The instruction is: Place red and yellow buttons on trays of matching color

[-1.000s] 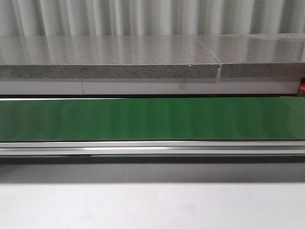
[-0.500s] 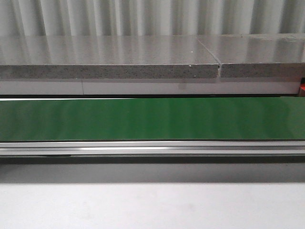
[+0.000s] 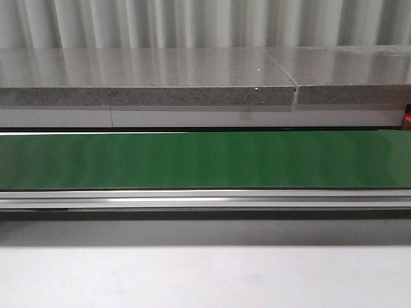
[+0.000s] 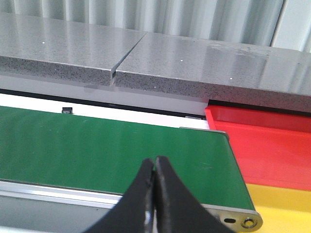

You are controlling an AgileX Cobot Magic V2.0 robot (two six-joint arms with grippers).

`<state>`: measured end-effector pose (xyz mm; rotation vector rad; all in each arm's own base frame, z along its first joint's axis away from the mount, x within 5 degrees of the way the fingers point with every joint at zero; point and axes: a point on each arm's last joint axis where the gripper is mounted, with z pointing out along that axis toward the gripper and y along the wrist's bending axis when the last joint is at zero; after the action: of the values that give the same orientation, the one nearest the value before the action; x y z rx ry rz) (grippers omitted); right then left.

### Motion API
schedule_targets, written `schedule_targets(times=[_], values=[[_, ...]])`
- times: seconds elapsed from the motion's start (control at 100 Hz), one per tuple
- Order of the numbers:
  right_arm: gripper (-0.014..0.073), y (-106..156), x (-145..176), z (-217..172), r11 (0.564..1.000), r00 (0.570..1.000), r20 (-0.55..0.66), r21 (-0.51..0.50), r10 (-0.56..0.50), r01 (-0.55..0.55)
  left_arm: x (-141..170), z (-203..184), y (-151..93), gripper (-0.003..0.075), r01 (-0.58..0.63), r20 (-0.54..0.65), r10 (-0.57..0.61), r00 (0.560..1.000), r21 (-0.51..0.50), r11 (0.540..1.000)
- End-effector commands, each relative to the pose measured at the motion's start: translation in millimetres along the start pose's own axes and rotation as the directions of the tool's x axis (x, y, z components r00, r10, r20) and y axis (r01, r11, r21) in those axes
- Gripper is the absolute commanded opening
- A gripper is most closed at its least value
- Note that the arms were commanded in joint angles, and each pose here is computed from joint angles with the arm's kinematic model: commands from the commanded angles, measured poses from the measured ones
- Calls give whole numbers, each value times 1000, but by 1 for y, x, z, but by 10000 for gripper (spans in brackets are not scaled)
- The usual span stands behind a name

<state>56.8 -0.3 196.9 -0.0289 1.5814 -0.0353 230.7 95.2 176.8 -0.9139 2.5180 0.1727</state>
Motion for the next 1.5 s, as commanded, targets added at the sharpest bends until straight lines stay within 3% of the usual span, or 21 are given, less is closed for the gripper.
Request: schedule_targets(times=[0.0,0.4,0.68,0.8,0.94,1.15,1.49], values=[[-68,0,-10,-2,1000,995,100,5,-10,9,-12,-9,-3,219,6,73,-8,997,33,999],[-68,0,-10,-2,1000,995,100,5,-10,9,-16,-44,1,43,6,182,-15,983,54,999],[-68,0,-10,-2,1000,995,100,5,-10,9,-12,-96,9,8,13,314,-40,948,86,996],[-68,0,-10,-2,1000,995,100,5,-10,9,-13,-120,6,7,-44,359,8,933,94,995],[-68,0,-10,-2,1000,995,100,5,-10,9,-19,-140,-8,8,-126,345,76,935,126,984],[-68,0,-10,-2,1000,995,100,5,-10,9,-31,-161,-39,7,-219,359,115,926,263,940],[-68,0,-10,-2,1000,995,100,5,-10,9,-45,-130,-86,7,-283,258,208,943,301,911]])
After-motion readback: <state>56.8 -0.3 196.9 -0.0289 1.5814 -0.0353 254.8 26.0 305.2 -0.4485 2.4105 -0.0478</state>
